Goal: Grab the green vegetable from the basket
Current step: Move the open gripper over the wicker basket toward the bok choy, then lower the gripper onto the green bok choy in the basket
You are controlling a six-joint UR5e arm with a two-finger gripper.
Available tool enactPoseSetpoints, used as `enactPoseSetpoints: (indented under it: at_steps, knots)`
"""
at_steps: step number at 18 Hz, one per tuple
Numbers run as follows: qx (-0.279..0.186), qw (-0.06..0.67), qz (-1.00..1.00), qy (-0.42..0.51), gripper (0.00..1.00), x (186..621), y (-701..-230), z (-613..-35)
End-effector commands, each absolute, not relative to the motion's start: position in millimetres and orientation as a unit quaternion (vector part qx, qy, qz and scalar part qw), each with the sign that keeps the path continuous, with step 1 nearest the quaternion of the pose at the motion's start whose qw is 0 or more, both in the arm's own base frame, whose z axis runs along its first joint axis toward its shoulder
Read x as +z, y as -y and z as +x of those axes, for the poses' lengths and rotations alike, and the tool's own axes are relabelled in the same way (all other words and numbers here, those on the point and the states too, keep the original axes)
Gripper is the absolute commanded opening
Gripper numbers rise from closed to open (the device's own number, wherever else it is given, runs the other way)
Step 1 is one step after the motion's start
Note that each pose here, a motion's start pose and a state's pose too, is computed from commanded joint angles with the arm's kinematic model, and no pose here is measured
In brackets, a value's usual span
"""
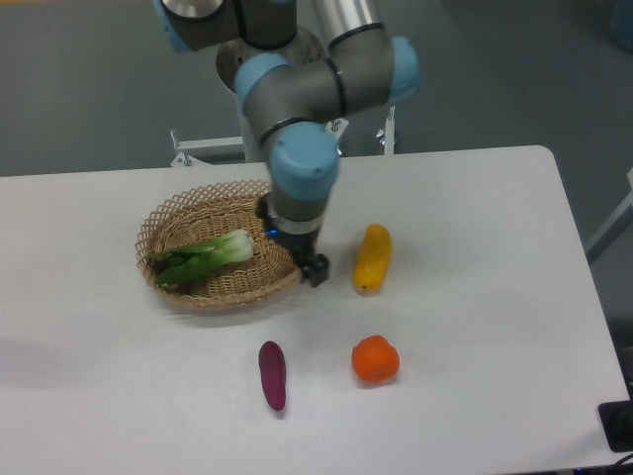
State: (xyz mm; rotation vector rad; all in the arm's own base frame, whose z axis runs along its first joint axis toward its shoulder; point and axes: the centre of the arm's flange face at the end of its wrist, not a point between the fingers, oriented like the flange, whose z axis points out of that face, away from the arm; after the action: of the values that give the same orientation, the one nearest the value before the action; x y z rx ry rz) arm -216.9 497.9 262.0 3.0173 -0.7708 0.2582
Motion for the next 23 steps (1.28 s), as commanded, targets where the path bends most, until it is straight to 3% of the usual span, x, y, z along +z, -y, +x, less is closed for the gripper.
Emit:
enactPoseSetpoints:
  at_steps: [6, 11, 16, 18, 21, 23]
  knots:
    - [0.110, 0.015, 0.961, 0.253, 1.00, 232.0, -491.8, -181.7]
    - [0.090, -0.006, 0.963, 0.256, 1.00, 209.4, -496.3, -172.3]
    - [0.098, 0.007, 0.959, 0.266, 0.93, 200.2, -493.9, -156.7]
    - [0.099, 0.010, 0.958, 0.270, 0.81, 197.9, -493.1, -151.7]
    - [0.096, 0.006, 0.958, 0.271, 0.38, 203.3, -494.2, -152.3]
    - [0.095, 0.005, 0.958, 0.269, 0.22, 207.0, -494.1, -153.1]
